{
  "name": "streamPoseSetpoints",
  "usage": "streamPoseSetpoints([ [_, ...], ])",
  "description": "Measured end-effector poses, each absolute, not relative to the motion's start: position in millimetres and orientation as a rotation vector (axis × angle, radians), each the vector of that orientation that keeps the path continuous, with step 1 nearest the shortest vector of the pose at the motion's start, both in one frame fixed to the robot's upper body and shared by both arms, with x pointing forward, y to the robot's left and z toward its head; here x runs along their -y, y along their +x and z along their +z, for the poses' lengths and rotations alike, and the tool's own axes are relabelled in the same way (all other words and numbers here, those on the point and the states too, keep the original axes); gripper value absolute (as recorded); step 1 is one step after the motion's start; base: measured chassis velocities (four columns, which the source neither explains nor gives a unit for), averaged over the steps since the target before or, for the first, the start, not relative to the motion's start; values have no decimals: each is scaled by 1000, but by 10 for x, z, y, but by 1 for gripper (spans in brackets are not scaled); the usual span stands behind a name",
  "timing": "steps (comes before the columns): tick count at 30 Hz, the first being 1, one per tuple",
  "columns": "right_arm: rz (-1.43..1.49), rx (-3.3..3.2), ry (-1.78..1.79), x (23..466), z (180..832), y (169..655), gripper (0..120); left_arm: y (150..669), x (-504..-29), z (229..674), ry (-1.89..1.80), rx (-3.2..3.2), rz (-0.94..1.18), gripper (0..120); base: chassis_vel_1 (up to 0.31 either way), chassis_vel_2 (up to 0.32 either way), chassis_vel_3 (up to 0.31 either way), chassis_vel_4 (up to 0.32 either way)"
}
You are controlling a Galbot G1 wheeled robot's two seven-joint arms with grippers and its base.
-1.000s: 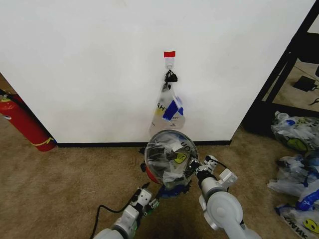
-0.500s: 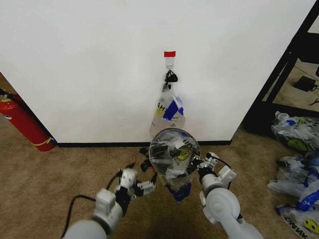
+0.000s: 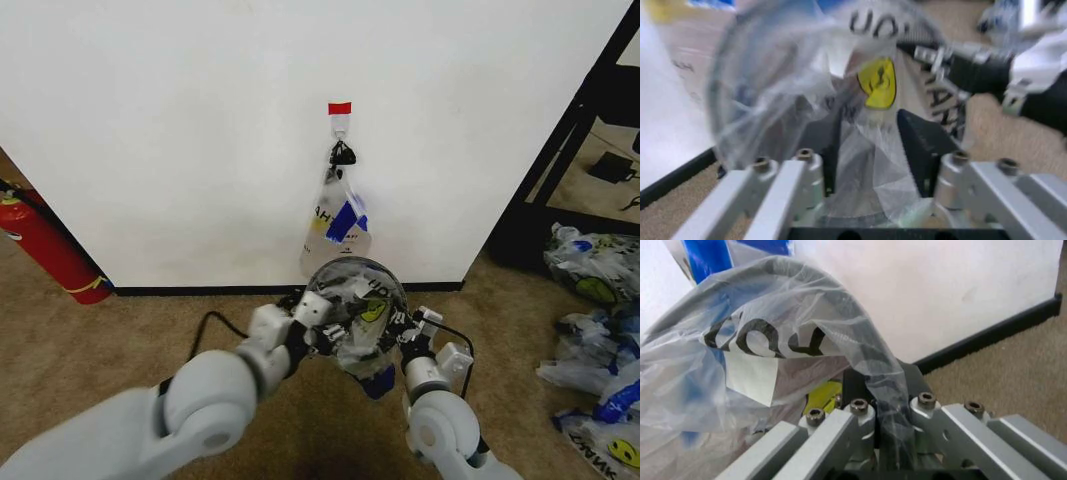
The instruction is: Pick up the garbage bag from the wall and place it over the trash bin.
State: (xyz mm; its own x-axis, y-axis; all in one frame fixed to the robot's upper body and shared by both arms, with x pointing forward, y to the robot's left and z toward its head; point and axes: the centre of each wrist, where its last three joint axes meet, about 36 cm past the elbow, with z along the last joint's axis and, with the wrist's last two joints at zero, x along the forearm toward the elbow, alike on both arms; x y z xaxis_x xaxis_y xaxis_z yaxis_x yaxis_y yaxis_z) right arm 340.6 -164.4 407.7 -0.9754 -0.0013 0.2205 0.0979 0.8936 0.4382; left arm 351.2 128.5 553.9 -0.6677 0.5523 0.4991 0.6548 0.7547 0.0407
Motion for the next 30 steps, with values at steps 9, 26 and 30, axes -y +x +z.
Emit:
streamPoseSetpoints([
  [9,-655,2872,-61,1635,4078,3373,0,3941,-963,5231,-850,2454,-435,0,0,0,0,0],
  [26,-599,2927,17,1638,4126,3275,0,4372,-429,4721,-774,2358,-471,0,0,0,0,0],
  [30,-579,2930,29,1645,4080,3223,0,4551,-260,4781,-735,2327,-390,0,0,0,0,0],
])
